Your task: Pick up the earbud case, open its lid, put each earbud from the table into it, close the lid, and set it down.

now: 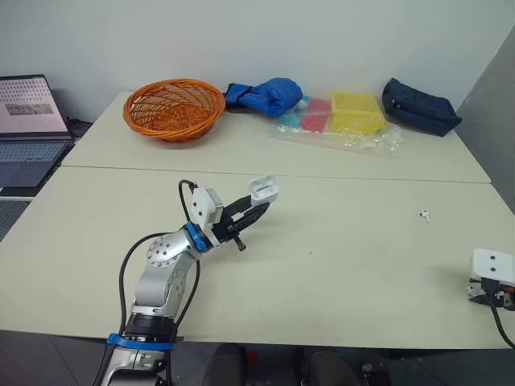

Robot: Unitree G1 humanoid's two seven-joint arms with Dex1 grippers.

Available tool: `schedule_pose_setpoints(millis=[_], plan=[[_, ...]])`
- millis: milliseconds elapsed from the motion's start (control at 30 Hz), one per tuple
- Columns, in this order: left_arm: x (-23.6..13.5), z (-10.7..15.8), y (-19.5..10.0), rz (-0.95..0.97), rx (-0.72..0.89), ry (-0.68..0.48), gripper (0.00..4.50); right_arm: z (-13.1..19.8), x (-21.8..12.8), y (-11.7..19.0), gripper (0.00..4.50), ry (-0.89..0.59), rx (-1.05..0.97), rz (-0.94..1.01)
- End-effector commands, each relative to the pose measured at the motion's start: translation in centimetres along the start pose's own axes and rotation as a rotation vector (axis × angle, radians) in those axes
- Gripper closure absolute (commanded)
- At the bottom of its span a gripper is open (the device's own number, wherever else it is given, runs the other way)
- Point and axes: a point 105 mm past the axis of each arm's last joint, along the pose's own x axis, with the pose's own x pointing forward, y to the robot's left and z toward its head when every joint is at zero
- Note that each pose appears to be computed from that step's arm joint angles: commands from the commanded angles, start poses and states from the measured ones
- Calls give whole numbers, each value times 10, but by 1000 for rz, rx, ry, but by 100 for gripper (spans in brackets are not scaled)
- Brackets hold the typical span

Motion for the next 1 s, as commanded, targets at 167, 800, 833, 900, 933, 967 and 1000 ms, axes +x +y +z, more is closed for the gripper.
schedule_pose_setpoints(millis=[167, 800, 833, 900, 933, 967, 1000], plan=[[5, 13, -6, -22, 25, -35, 372, -1, 3, -1, 248, 9, 23, 9], [7, 16, -7, -22, 25, -32, 372, 10, 12, -1, 408, -35, 41, 30], [7, 15, -8, -22, 26, -32, 372, 14, 10, -2, 408, -53, 43, 32], [7, 15, -8, -22, 27, -32, 372, 27, 6, -1, 408, -111, 42, 40], [6, 14, -7, -22, 29, -32, 372, 59, -2, -5, 408, -243, 78, 35], [6, 14, -6, -21, 30, -31, 372, 81, -9, -5, 408, -334, 102, 44], [6, 13, -5, -19, 30, -33, 372, 122, -22, -8, 408, -521, 126, 29]])
